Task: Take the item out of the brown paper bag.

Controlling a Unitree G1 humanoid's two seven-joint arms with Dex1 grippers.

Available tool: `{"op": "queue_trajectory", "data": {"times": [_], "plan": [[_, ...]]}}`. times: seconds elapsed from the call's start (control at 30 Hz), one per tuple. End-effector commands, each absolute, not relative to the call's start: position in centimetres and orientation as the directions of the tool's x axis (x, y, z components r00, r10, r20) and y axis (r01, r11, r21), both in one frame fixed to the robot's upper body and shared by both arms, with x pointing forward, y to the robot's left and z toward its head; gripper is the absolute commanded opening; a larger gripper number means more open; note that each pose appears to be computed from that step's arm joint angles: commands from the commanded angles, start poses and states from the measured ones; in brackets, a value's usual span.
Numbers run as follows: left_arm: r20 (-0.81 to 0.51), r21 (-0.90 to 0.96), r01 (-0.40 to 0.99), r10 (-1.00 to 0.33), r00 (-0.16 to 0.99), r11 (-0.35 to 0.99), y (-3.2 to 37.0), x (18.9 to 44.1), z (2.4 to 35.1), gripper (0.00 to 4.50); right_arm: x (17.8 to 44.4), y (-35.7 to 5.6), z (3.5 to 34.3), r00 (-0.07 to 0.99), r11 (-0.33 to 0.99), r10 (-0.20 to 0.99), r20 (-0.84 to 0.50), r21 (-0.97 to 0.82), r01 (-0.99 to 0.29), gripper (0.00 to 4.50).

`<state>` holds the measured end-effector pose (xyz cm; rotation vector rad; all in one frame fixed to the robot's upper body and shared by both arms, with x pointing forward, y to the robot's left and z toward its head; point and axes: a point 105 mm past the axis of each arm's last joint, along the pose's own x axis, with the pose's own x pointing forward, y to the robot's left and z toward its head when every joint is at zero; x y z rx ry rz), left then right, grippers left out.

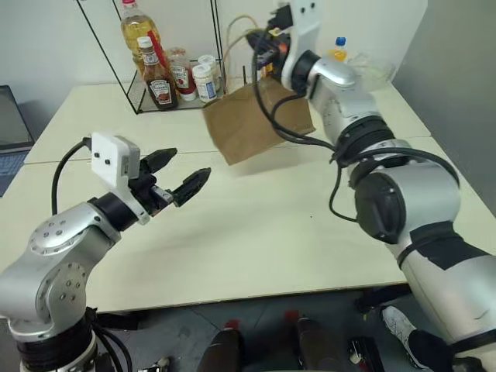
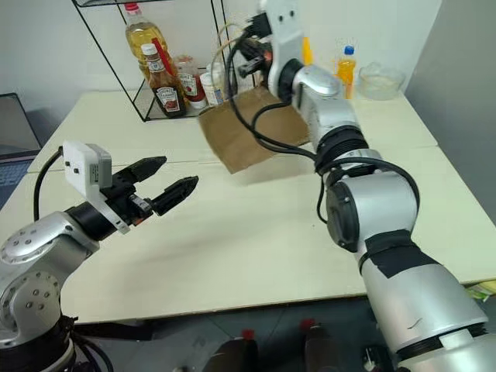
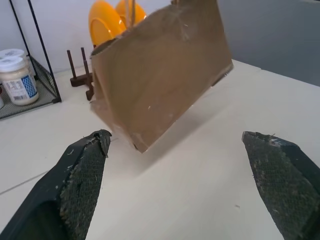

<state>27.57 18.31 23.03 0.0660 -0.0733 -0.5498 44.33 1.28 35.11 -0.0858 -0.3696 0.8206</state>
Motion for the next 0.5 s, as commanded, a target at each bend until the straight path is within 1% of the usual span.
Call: {"op": "queue_trajectory", "data": {"times": [0.03, 0.13, 0.3, 0.5], "plan": [[0.095, 0.110, 0.473, -0.483, 0.871, 0.874, 18.5, 26.4, 24.0, 4.50, 43.2, 2.2, 38.2, 0.578, 0.680, 0.717, 0.389, -0.208, -0.703, 0.04], [0.095, 0.105, 0.440, -0.449, 0.888, 0.892, 18.9, 25.9, 23.9, 4.50, 43.0, 3.4, 37.8, 0.579, 0.669, 0.715, 0.391, -0.143, -0.730, 0.04], [0.096, 0.095, 0.404, -0.413, 0.906, 0.910, 19.3, 25.2, 23.8, 4.50, 42.7, 5.0, 36.8, 0.574, 0.651, 0.732, 0.366, -0.130, -0.748, 0.04], [0.090, 0.082, 0.389, -0.395, 0.914, 0.918, 19.4, 24.7, 23.3, 4.50, 43.4, 5.9, 33.3, 0.631, 0.671, 0.738, 0.239, -0.157, -0.725, 0.04]]}}
